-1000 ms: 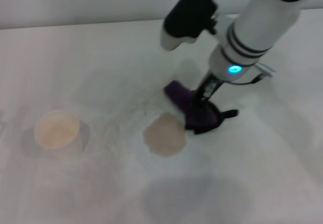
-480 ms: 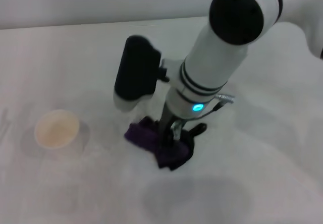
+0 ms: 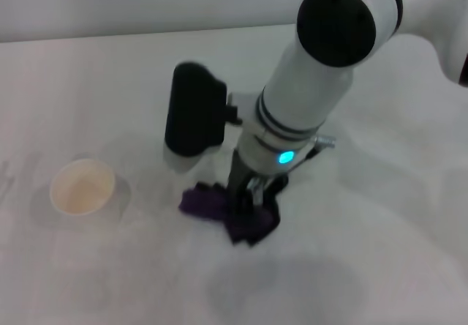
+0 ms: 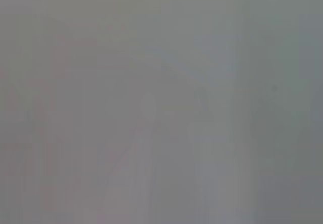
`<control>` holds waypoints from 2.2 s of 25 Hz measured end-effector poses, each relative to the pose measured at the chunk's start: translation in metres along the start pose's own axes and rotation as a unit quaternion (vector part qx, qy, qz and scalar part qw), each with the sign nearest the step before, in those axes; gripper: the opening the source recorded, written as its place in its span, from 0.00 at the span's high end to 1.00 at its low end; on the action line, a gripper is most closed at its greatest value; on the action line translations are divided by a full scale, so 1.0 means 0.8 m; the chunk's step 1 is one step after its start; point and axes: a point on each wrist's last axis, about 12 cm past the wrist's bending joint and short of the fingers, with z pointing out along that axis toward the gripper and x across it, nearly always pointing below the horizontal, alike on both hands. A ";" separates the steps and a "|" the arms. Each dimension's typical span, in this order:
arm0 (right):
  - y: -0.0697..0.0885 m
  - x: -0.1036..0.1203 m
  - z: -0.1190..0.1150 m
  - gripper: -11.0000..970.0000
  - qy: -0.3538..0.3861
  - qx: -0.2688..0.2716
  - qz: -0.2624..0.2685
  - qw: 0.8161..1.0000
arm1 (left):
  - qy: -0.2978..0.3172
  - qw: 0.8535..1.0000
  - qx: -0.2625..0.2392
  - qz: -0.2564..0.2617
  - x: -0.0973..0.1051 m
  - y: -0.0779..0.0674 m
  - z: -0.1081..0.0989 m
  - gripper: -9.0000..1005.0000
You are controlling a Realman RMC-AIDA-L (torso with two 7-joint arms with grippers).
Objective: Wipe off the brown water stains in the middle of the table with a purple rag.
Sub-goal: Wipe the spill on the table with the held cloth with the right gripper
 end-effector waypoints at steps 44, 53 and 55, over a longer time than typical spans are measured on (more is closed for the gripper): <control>-0.076 0.062 -0.044 0.84 0.019 0.116 0.121 0.986 | 0.012 1.000 -0.004 -0.008 0.004 -0.002 -0.010 0.11; -0.101 0.141 -0.073 0.83 0.086 0.159 0.229 0.956 | 0.008 1.000 -0.003 -0.008 0.003 -0.002 -0.005 0.11; -0.100 0.151 -0.072 0.83 0.090 0.155 0.243 0.953 | 0.005 1.000 -0.002 -0.008 0.002 -0.002 -0.003 0.11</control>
